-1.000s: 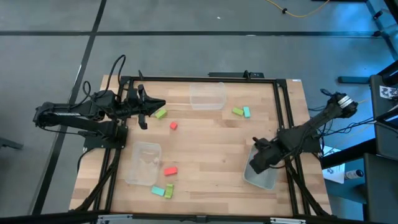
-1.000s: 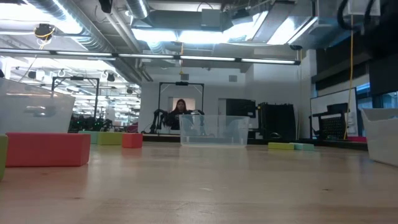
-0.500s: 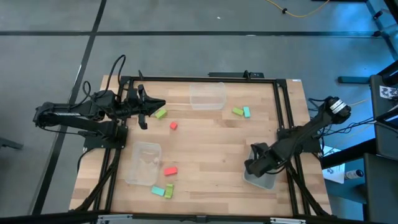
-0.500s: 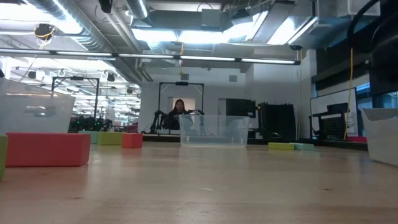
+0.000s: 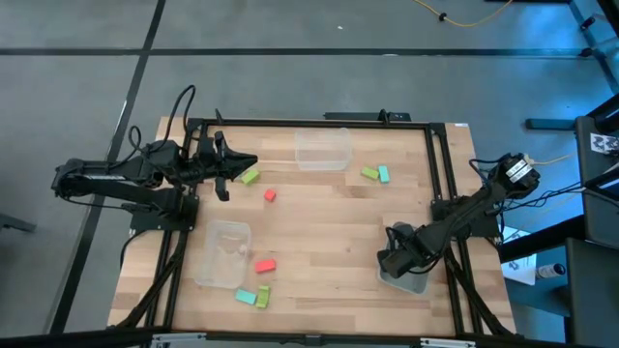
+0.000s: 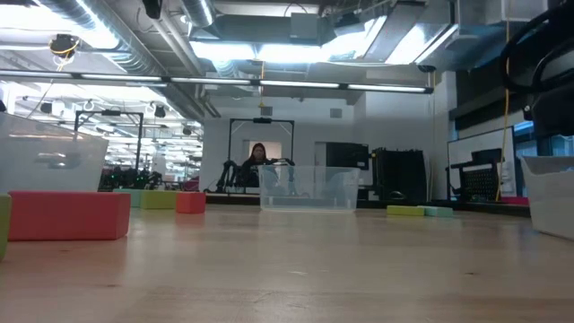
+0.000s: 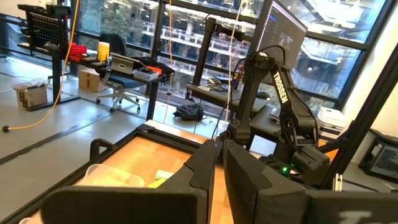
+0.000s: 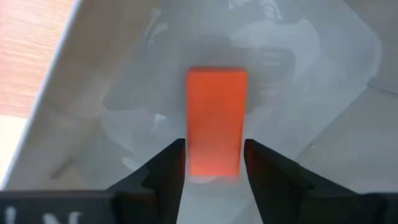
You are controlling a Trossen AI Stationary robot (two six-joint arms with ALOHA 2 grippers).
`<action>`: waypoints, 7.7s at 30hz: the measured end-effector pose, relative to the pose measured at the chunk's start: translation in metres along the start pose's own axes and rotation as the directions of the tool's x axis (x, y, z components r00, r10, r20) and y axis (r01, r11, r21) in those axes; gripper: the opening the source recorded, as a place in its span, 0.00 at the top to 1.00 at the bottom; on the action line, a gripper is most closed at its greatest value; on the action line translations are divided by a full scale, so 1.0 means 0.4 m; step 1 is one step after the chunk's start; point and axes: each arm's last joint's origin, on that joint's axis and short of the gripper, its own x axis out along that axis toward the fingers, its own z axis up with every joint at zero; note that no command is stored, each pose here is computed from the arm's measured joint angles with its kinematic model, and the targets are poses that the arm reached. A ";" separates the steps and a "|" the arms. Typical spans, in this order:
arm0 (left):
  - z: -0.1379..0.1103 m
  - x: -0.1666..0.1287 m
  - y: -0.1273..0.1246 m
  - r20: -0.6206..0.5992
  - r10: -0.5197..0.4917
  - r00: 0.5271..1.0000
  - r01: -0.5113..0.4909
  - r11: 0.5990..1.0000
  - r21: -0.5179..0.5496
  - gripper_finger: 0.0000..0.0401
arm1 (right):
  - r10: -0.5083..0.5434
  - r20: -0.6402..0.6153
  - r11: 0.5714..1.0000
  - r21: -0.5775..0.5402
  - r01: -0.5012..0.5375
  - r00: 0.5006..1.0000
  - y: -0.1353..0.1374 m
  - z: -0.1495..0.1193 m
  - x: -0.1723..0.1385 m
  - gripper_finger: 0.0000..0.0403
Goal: Sort & place blocks by color
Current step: Put the top right orange block into the gray bin, then put the top orange block into the gray bin
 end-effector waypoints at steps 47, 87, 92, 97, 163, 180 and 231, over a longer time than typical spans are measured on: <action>0.000 0.000 0.000 0.000 0.003 1.000 -0.003 0.999 0.044 0.93 | 0.936 0.319 0.350 -0.888 -0.298 0.150 -0.017 0.308 -0.486 0.30; -0.029 0.028 0.003 -0.076 0.049 0.996 -0.047 0.998 0.033 0.83 | 0.990 0.142 0.140 -0.979 -0.149 -0.003 -0.107 0.306 -0.340 1.00; -0.054 0.053 0.006 -0.136 0.072 0.988 -0.074 0.997 -0.005 0.66 | 0.990 0.142 0.140 -0.979 -0.150 -0.003 -0.107 0.306 -0.340 1.00; -0.056 0.061 0.016 -0.140 0.089 0.986 -0.091 0.996 -0.008 0.54 | 0.990 0.142 0.140 -0.979 -0.150 -0.003 -0.107 0.306 -0.340 1.00; -0.446 0.304 0.155 -0.924 0.339 0.177 -0.762 0.641 0.089 0.50 | 0.986 0.148 0.160 -0.971 -0.179 0.075 -0.108 0.307 -0.321 1.00; -0.482 0.314 0.157 -0.926 0.344 0.153 -0.762 0.638 0.111 0.50 | 0.986 0.148 0.159 -0.971 -0.180 0.073 -0.108 0.307 -0.322 1.00; -0.499 0.335 0.158 -0.926 0.317 0.204 -0.506 0.844 0.177 0.64 | 0.987 0.148 0.158 -0.971 -0.179 0.070 -0.107 0.307 -0.323 1.00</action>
